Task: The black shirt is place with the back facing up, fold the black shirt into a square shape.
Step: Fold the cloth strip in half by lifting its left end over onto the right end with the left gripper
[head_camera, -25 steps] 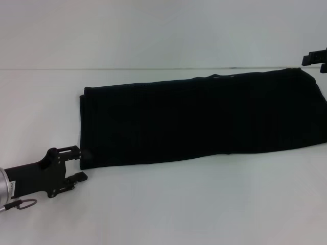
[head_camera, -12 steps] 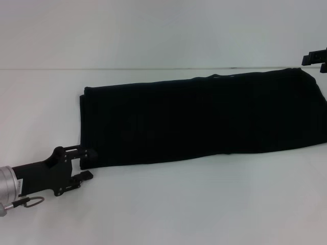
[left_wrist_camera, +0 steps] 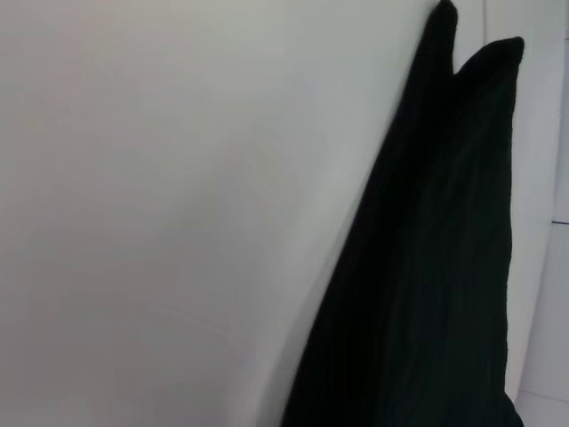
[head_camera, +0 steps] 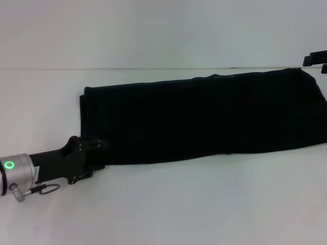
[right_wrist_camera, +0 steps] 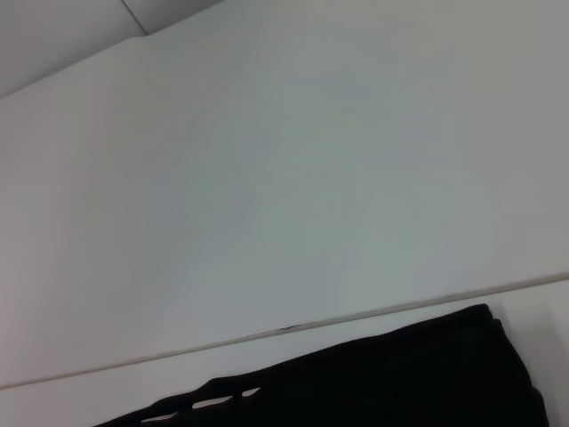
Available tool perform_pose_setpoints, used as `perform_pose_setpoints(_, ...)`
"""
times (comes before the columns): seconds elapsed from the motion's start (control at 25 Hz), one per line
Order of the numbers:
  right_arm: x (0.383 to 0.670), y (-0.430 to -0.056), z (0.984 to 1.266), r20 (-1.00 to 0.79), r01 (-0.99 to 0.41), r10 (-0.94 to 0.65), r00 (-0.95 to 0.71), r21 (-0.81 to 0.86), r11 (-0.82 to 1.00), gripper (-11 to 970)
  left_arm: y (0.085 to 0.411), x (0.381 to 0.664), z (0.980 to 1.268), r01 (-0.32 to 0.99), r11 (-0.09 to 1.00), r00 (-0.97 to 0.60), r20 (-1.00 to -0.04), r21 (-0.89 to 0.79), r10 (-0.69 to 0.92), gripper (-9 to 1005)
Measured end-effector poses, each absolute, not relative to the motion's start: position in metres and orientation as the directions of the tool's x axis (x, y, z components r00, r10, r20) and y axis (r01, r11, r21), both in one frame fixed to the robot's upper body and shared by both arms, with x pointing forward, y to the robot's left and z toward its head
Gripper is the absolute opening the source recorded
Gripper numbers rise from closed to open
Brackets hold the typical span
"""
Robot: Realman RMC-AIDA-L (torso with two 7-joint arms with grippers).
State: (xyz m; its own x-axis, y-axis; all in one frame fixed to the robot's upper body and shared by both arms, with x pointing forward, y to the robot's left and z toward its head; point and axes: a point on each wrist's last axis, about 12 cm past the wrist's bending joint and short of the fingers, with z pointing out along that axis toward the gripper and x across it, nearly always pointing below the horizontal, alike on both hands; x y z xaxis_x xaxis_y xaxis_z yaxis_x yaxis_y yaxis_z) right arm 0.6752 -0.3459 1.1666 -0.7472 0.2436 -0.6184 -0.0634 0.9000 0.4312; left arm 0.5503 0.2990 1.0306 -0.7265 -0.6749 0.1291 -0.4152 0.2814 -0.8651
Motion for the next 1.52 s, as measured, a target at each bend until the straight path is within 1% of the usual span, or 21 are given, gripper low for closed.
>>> perform_pose_setpoints(0.12,0.675,-0.346,1.166,-0.615,-0.064,0.243,-0.750,0.433,0.899,643,0.295,0.555,1.032,-0.407,0.275,-0.723,0.123,-0.871,-0.680,610)
perform_pose_setpoints(0.24,0.674,-0.346,1.166,-0.612,-0.064,0.242,-0.753,0.435,0.898,643,0.295,0.558,1.036,-0.377,0.237,-0.709,0.114,-0.896,-0.696,610)
perform_pose_setpoints(0.4,0.673,-0.348,1.165,-0.608,-0.058,0.247,-0.755,0.438,0.897,642,0.299,0.555,1.038,-0.349,0.202,-0.697,0.109,-0.915,-0.709,610)
perform_pose_setpoints(0.72,0.672,-0.349,1.164,-0.602,-0.051,0.254,-0.757,0.443,0.895,642,0.303,0.547,1.033,-0.368,0.238,-0.708,0.105,-0.899,-0.699,610)
perform_pose_setpoints(1.04,0.672,-0.349,1.165,-0.602,-0.052,0.254,-0.757,0.443,0.895,642,0.309,0.545,1.032,-0.405,0.320,-0.745,0.107,-0.856,-0.658,609)
perform_pose_setpoints(1.36,0.670,-0.352,1.163,-0.598,-0.045,0.259,-0.759,0.444,0.895,642,0.312,0.546,1.030,-0.428,0.311,-0.717,0.109,-0.849,-0.689,609)
perform_pose_setpoints(1.52,0.669,-0.353,1.163,-0.596,-0.043,0.260,-0.760,0.446,0.894,642,0.307,0.551,1.028,-0.434,0.308,-0.707,0.108,-0.847,-0.699,608)
